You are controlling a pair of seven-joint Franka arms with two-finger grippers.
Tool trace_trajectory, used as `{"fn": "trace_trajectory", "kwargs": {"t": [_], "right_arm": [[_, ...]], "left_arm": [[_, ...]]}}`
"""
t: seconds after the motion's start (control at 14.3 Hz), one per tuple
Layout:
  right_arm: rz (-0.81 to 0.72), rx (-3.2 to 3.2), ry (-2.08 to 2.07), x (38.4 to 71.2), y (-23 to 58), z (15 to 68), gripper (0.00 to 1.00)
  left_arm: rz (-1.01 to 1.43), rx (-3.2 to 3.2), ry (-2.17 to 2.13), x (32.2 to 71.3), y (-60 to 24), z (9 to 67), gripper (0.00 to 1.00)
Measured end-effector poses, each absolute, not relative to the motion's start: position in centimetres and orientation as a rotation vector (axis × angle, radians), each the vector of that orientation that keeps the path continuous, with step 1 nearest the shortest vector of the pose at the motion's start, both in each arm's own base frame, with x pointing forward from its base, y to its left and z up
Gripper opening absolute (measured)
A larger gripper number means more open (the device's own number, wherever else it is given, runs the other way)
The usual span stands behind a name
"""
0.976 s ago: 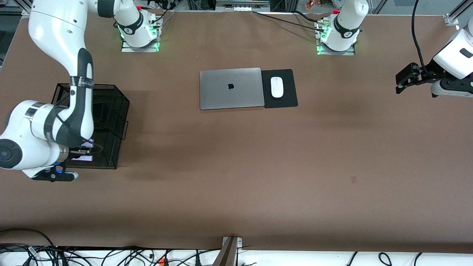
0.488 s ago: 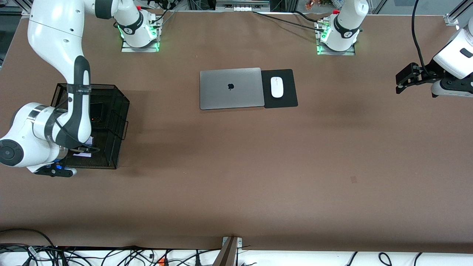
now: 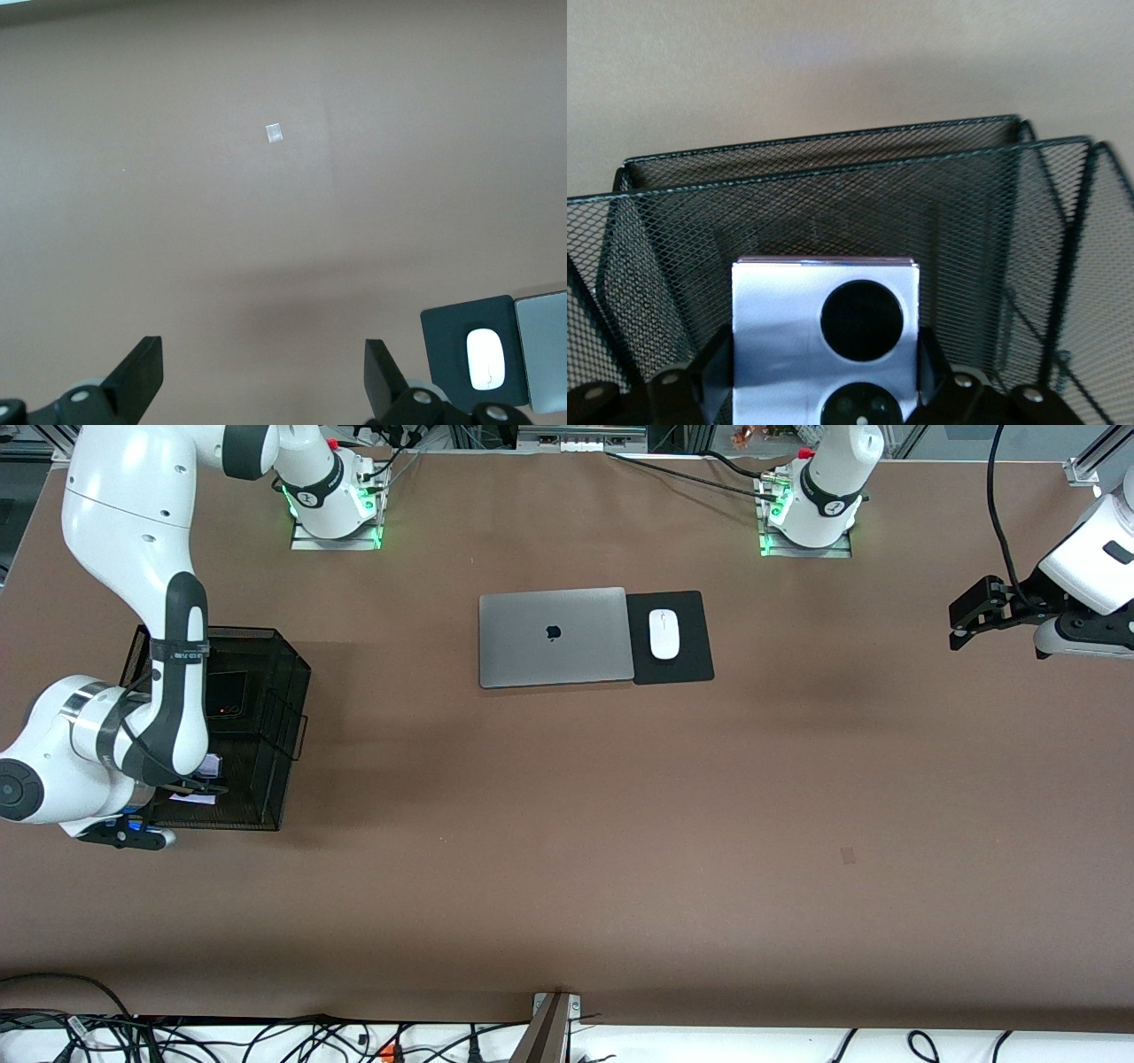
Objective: Place phones with both arms
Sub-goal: 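Lower the white phone into the mesh basket with the right gripper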
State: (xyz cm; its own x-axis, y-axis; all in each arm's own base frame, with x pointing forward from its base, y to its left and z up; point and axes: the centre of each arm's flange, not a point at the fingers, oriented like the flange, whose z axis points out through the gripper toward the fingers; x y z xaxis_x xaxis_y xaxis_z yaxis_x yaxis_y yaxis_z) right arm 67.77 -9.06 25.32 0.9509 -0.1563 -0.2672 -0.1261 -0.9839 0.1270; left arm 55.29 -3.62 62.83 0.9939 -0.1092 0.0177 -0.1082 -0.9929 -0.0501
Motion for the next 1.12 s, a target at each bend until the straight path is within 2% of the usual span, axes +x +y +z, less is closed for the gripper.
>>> {"fn": "trace_trajectory", "kwargs": {"t": [0.49,0.56,0.7,0.91,1.12], "right_arm": [[-0.426,2.998,-0.219,67.7,-9.1,24.9,0.85],[-0.403,2.998,-0.217,67.9,-9.1,25.0,0.87],[-0.374,2.998,-0.214,68.1,-9.1,25.2,1.00],[-0.327,3.008,-0.203,68.8,-8.7,26.1,1.00],[-0.283,3.025,-0.160,70.3,-7.1,29.3,0.98]], "left_arm": [[-0.031,-3.088,0.168,55.3,-3.6,62.8,1.00],[-0.031,-3.088,0.168,55.3,-3.6,62.8,1.00],[-0.032,-3.088,0.168,55.3,-3.6,62.8,1.00],[-0.031,-3.088,0.168,55.3,-3.6,62.8,1.00],[-0.031,-3.088,0.168,55.3,-3.6,62.8,1.00]]}}
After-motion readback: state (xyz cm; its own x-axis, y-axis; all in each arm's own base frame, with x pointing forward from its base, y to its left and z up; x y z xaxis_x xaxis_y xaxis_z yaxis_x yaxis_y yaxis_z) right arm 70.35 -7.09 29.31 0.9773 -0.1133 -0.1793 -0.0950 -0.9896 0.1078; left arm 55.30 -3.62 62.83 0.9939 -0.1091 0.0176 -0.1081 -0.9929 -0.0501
